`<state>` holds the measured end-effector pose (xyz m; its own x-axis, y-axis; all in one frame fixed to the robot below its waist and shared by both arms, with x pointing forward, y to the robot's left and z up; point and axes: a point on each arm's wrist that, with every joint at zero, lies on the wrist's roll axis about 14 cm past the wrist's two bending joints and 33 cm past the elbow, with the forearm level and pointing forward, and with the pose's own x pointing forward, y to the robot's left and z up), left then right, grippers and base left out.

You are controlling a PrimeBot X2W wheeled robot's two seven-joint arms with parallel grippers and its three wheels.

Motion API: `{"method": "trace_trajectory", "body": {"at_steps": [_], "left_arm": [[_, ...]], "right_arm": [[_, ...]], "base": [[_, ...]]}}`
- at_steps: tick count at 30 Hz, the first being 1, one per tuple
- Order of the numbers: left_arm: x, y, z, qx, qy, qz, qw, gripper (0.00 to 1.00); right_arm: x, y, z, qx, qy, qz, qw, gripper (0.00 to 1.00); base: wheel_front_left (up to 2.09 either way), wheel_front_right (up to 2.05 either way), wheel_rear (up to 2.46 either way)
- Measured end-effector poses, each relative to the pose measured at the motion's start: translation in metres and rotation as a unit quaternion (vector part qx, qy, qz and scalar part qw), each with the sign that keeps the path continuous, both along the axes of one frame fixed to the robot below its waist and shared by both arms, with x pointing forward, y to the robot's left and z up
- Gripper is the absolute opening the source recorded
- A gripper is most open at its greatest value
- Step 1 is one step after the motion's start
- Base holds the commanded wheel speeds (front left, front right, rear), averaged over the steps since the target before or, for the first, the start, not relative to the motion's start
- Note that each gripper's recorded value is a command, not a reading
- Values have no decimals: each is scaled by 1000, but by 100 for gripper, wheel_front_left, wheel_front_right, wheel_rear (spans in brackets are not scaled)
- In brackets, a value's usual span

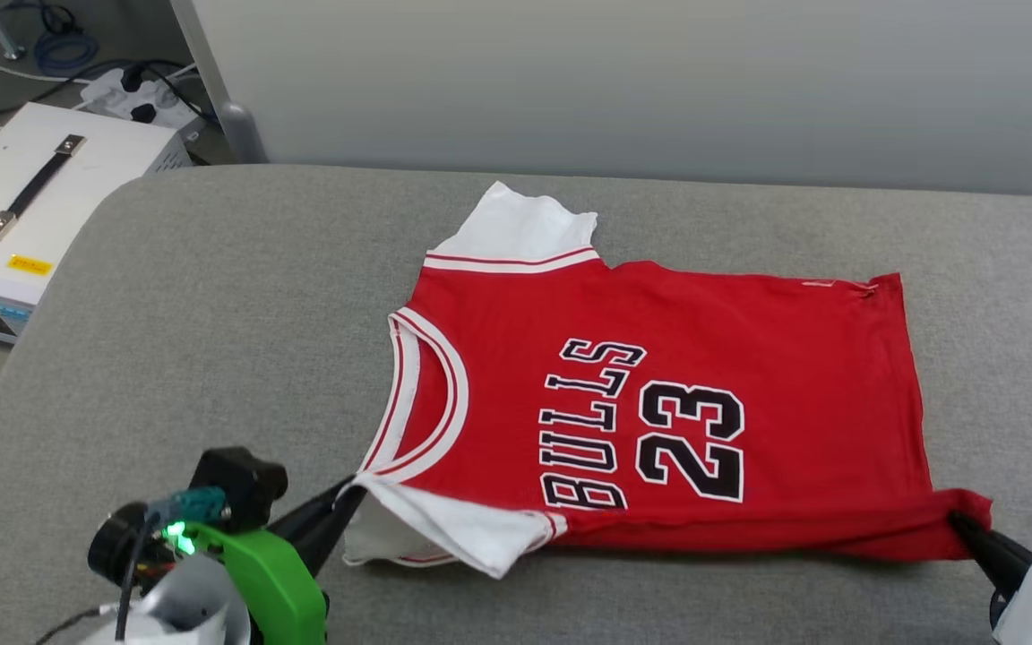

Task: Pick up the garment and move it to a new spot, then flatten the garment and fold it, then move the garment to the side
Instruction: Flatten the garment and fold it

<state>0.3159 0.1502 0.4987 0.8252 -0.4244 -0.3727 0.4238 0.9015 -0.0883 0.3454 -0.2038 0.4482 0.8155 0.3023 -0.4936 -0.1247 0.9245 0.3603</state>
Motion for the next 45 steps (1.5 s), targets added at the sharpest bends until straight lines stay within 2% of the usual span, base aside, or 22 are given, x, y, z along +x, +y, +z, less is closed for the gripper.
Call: {"method": "trace_trajectory", "body": {"at_steps": [4, 6, 11, 23, 24, 25, 26, 27, 28, 33, 38, 41, 45], "left_arm": [[34, 7, 3, 26, -5, -1, 1000, 0], [56, 2, -8, 39, 22, -19, 999, 0], [82, 1, -23, 61, 49, -37, 996, 0], [113, 6, -74, 96, 119, -45, 987, 0], [115, 7, -77, 96, 120, -41, 987, 42], [116, 7, -78, 96, 119, -39, 988, 100], [118, 8, -80, 97, 116, -36, 988, 100], [120, 8, -81, 96, 114, -34, 988, 100], [121, 8, -81, 93, 111, -29, 989, 100], [129, 10, -72, 67, 74, 0, 995, 100], [137, 17, -47, 19, 27, 50, 998, 100], [131, 25, -36, -4, 7, 80, 997, 100], [115, 30, -29, -37, 3, 113, 993, 100]], "right_arm": [[22, 1, 5, -5, -6, 0, 1000, 0], [37, 1, -1, -18, 6, 0, 1000, 0], [48, -4, -14, -31, 29, -3, 999, 0], [62, -4, -40, -44, 66, 0, 997, 0], [63, -4, -41, -44, 67, 0, 997, 0], [64, -3, -43, -44, 68, 1, 997, 0], [65, -3, -44, -45, 68, 0, 997, 1], [66, -3, -45, -48, 66, 0, 997, 80], [67, -4, -45, -50, 64, -2, 997, 100], [69, -2, -40, -52, 43, -1, 998, 100], [74, -7, -19, -80, -1, 7, 997, 100], [75, -7, -1, -100, -32, 16, 994, 100], [65, -14, 6, -127, -38, 17, 991, 100]], "base": [[0, 0, 0], [0, 0, 0], [0, 0, 0], [0, 0, 0], [0, 0, 0], [0, 0, 0], [0, 0, 0], [0, 0, 0], [0, 0, 0], [0, 0, 0], [0, 0, 0], [0, 0, 0], [0, 0, 0]]}}
